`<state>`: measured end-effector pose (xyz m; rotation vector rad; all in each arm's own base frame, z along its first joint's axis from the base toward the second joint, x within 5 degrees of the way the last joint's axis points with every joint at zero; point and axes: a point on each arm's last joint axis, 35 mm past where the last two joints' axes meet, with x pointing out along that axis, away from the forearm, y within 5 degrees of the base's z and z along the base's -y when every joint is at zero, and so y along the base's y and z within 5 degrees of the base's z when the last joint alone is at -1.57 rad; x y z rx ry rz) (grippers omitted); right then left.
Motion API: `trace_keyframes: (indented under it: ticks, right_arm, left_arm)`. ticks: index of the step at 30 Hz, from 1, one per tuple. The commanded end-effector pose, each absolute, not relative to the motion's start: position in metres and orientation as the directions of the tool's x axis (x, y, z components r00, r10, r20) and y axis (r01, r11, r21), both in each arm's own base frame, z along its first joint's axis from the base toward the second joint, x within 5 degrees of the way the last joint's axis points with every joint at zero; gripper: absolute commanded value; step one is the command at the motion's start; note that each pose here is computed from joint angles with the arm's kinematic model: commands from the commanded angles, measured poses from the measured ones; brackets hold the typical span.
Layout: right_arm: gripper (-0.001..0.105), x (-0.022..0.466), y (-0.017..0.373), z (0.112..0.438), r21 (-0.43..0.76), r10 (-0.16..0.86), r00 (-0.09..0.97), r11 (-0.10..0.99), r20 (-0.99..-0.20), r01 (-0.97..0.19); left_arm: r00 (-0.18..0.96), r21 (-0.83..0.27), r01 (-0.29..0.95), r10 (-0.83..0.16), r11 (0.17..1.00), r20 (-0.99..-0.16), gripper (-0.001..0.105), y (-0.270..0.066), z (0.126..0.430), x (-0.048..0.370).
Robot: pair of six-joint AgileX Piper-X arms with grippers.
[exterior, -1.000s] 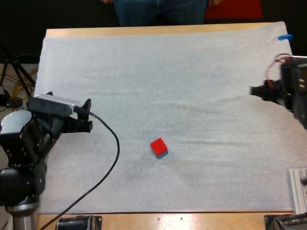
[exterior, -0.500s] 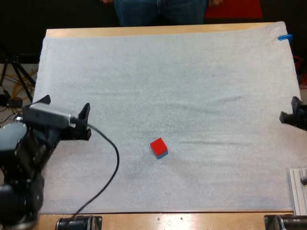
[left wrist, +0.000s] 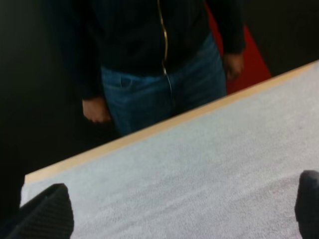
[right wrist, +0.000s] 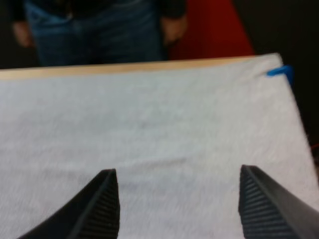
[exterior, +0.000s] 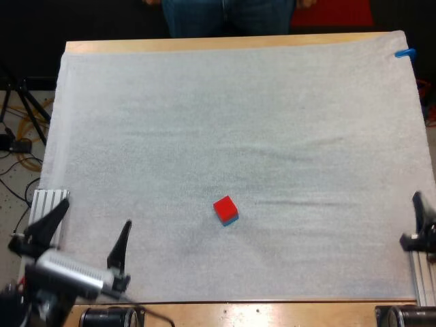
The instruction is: Stack red cube on blue cube
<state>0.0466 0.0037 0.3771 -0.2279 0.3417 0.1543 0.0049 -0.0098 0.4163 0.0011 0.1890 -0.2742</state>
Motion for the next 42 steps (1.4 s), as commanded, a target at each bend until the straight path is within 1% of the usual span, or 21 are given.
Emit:
trace_keyframes:
  ticks: [1,3,7,10,12,13,15,17,18,22,25,27,30,33,34,39,42]
  right_arm:
    - [0.052,0.038,0.005,0.372,-0.197,0.137,0.924,0.956,-0.358,-0.218]
    - [0.052,0.026,0.005,0.365,-0.197,0.137,0.923,0.956,-0.36,-0.219]
    - [0.052,0.009,0.005,0.358,-0.195,0.137,0.93,0.958,-0.34,-0.212]
    - [0.052,-0.005,0.006,0.354,-0.204,0.137,0.943,0.957,-0.304,-0.204]
    - [0.052,-0.013,0.006,0.349,-0.209,0.136,0.95,0.957,-0.281,-0.2]
    - [0.052,-0.012,0.006,0.348,-0.208,0.136,0.948,0.957,-0.287,-0.201]
    - [0.052,-0.008,0.006,0.342,-0.202,0.137,0.941,0.957,-0.311,-0.206]
    - [0.052,-0.009,0.005,0.339,-0.201,0.128,0.935,0.959,-0.33,-0.202]
    - [0.052,-0.008,0.005,0.338,-0.204,0.115,0.935,0.96,-0.336,-0.191]
    - [0.052,-0.003,0.005,0.333,-0.209,0.117,0.934,0.958,-0.338,-0.196]
    - [0.052,0.004,0.005,0.328,-0.21,0.117,0.936,0.958,-0.332,-0.194]
    - [0.052,0.011,0.005,0.323,-0.211,0.122,0.939,0.957,-0.322,-0.197]
    - [0.052,0.018,0.005,0.317,-0.211,0.122,0.939,0.957,-0.321,-0.197]
    - [0.052,0.022,0.004,0.308,-0.208,0.122,0.932,0.957,-0.342,-0.202]
    - [0.052,0.023,0.004,0.307,-0.208,0.122,0.931,0.957,-0.344,-0.202]
    - [0.052,0.031,0.004,0.291,-0.198,0.122,0.915,0.957,-0.384,-0.211]
    - [0.052,0.032,0.004,0.292,-0.2,0.122,0.919,0.957,-0.376,-0.209]
  left_arm:
    - [0.944,-0.021,0.278,-0.277,0.96,-0.177,0.087,-0.01,0.413,-0.005]
    - [0.947,-0.016,0.278,-0.277,0.96,-0.161,0.087,-0.01,0.405,-0.021]
    - [0.947,-0.021,0.277,-0.277,0.961,-0.162,0.087,-0.01,0.387,-0.045]
    - [0.929,-0.059,0.265,-0.271,0.962,-0.253,0.087,-0.01,0.372,-0.045]
    - [0.908,-0.12,0.239,-0.266,0.964,-0.323,0.087,-0.01,0.362,-0.044]
    - [0.902,-0.136,0.233,-0.266,0.963,-0.341,0.087,-0.01,0.36,-0.044]
    - [0.873,-0.159,0.194,-0.244,0.968,-0.423,0.087,-0.01,0.352,-0.049]
    - [0.872,-0.147,0.166,-0.215,0.975,-0.441,0.087,-0.01,0.349,-0.048]
    - [0.873,-0.146,0.159,-0.208,0.976,-0.44,0.087,-0.01,0.349,-0.048]
    - [0.887,-0.139,0.14,-0.187,0.98,-0.423,0.087,-0.011,0.35,-0.045]
    - [0.907,-0.13,0.136,-0.177,0.982,-0.382,0.087,-0.011,0.353,-0.04]
    - [0.924,-0.114,0.107,-0.141,0.988,-0.355,0.087,-0.009,0.353,-0.033]
    - [0.935,-0.086,0.038,-0.066,0.996,-0.348,0.087,-0.006,0.346,-0.021]
    - [0.928,-0.076,-0.001,-0.028,0.997,-0.372,0.087,-0.004,0.334,-0.008]
    - [0.927,-0.075,-0.003,-0.025,0.997,-0.374,0.087,-0.003,0.332,-0.007]
    - [0.895,-0.08,-0.01,-0.027,0.997,-0.446,0.087,-0.002,0.305,0.01]
    - [0.877,-0.082,-0.013,-0.028,0.997,-0.481,0.087,-0.002,0.291,0.018]
